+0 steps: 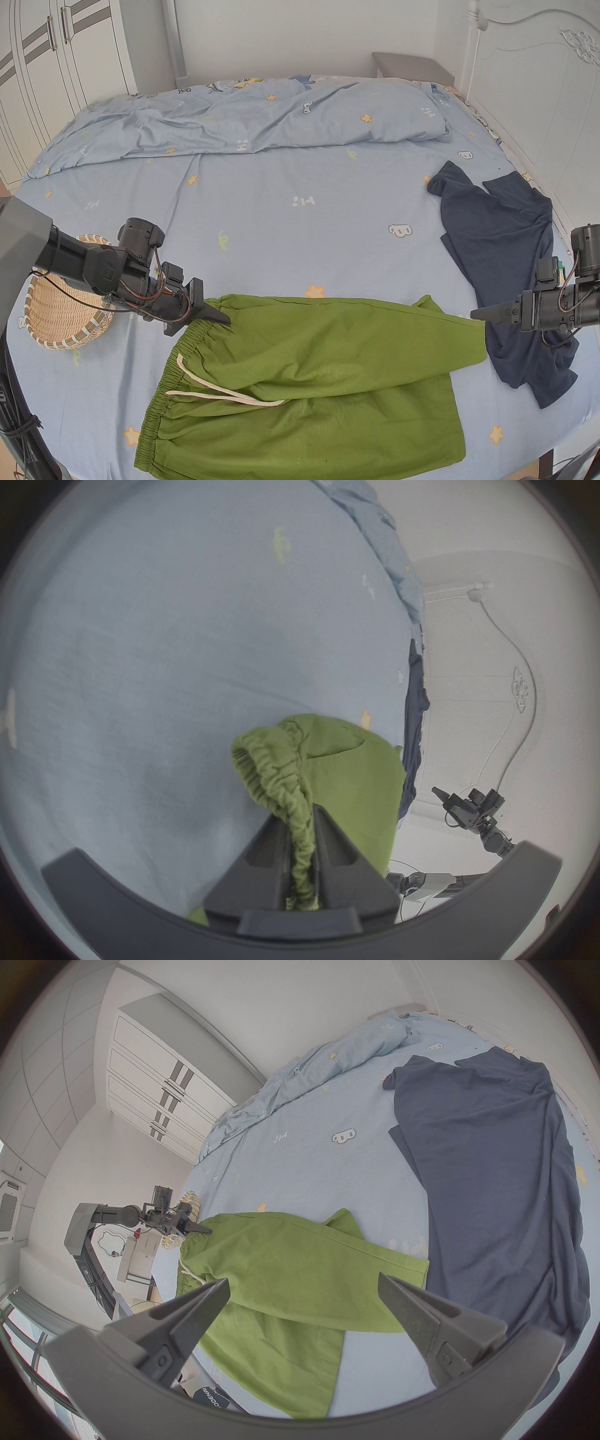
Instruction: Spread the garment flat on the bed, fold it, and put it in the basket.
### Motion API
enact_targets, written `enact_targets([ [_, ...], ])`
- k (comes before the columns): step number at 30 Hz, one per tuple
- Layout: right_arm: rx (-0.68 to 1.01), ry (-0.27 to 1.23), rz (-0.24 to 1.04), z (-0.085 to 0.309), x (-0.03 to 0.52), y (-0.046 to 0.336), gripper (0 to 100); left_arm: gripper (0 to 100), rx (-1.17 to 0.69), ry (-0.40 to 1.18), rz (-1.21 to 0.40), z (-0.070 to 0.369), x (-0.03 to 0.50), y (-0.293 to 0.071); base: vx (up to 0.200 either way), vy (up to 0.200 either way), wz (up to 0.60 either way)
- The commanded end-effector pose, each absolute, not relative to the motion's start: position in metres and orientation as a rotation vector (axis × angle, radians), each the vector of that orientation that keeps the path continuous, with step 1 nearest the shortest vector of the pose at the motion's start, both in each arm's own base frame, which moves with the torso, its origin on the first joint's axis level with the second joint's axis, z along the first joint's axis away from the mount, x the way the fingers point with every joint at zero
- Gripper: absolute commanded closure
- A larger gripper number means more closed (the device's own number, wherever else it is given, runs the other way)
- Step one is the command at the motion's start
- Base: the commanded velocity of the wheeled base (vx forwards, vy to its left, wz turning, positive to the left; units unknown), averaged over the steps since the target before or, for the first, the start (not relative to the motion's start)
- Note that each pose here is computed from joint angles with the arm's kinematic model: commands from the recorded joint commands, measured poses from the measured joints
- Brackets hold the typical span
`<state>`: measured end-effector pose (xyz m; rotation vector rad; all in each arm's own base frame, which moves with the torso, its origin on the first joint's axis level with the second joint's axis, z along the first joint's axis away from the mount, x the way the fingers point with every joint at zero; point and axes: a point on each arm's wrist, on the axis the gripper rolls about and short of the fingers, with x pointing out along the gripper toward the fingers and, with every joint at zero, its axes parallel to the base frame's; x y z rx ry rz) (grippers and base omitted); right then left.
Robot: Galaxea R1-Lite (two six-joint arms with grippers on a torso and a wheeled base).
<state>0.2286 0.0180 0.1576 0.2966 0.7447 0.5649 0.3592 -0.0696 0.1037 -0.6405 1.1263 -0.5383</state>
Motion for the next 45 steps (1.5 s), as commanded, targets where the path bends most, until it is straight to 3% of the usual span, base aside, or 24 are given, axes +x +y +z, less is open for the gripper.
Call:
enact_targets([
  [1, 0.297, 0.743, 0.565, 0.158, 0.229, 0.018, 0, 100, -0.644, 1.020, -0.543, 0.139, 0.349, -0.054, 0.000, 0.000, 0.00],
  [8, 0.317, 0.790, 0.544, 0.146, 0.240, 0.015, 0, 100, -0.658, 0.935, -0.513, 0.162, 0.342, -0.032, 0.000, 0.000, 0.00],
  [21, 0.397, 0.966, 0.471, 0.091, 0.280, 0.000, 0, 100, -0.651, 0.971, -0.518, 0.151, 0.342, -0.037, 0.000, 0.000, 0.00],
  [32, 0.359, 0.841, 0.504, 0.093, 0.332, 0.000, 0, 100, -0.653, 0.973, -0.513, 0.149, 0.343, -0.036, 0.000, 0.000, 0.00],
  [45, 0.349, 0.833, 0.525, 0.079, 0.364, 0.006, 0, 100, -0.649, 0.970, -0.510, 0.149, 0.343, -0.036, 0.000, 0.000, 0.00],
])
